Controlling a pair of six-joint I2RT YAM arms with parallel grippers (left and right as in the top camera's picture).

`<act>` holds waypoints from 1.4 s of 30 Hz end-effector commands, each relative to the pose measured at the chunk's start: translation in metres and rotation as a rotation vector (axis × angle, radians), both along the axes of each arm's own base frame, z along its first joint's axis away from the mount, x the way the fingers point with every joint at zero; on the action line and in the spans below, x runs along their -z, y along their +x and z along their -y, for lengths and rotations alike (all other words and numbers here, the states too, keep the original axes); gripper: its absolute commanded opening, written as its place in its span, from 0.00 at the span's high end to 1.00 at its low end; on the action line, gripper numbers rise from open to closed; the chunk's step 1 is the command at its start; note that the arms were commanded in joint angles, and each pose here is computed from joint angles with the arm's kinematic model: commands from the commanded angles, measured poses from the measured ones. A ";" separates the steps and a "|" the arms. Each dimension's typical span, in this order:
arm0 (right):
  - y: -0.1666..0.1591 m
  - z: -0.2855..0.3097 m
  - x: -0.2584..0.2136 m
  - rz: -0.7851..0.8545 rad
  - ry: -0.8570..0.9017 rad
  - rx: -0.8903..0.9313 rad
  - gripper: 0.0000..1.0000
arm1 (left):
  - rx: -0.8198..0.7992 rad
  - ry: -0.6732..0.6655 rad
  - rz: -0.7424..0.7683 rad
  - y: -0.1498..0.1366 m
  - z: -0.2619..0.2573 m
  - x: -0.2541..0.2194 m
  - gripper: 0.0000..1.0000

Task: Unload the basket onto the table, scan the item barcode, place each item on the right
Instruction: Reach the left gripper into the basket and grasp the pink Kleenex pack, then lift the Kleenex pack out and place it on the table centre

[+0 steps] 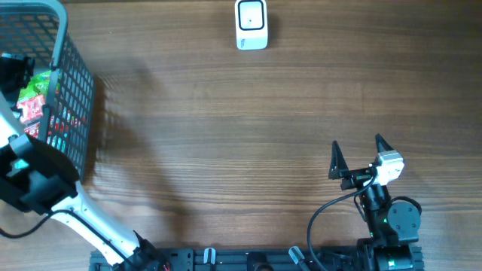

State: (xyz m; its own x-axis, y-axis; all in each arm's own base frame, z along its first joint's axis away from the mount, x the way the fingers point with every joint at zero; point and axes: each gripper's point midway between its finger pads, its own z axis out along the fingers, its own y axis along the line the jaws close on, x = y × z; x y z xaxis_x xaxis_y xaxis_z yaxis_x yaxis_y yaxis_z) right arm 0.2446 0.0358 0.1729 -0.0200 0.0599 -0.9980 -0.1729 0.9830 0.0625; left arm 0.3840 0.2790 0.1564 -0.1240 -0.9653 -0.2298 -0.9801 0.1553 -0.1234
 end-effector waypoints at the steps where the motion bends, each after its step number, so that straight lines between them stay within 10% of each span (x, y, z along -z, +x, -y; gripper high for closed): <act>1: 0.000 0.003 -0.001 0.005 -0.008 0.014 0.00 | -0.058 -0.003 -0.032 0.002 -0.009 0.027 0.07; 12: 0.000 0.003 -0.001 0.005 -0.008 0.014 0.00 | -0.078 -0.013 -0.068 0.003 -0.013 0.107 0.07; 18: 0.000 0.003 -0.001 0.005 -0.008 0.014 0.00 | -0.076 -0.003 -0.054 0.003 -0.014 0.108 0.30; 27: 0.000 0.003 -0.001 0.005 -0.008 0.014 0.00 | -0.098 0.262 -0.045 -0.026 -0.039 0.002 0.61; 42: 0.000 0.003 -0.001 0.005 -0.008 0.014 0.00 | 0.113 0.359 0.234 -0.057 0.084 -0.166 0.57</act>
State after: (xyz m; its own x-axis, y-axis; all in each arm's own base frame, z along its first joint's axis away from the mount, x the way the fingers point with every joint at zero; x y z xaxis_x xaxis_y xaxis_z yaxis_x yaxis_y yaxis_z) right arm 0.2446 0.0358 0.1731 -0.0196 0.0599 -0.9980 -0.1729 0.9830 0.0624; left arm 0.3268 0.2397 0.2771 -0.0764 -0.8438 -0.5311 -0.9599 0.2064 -0.1898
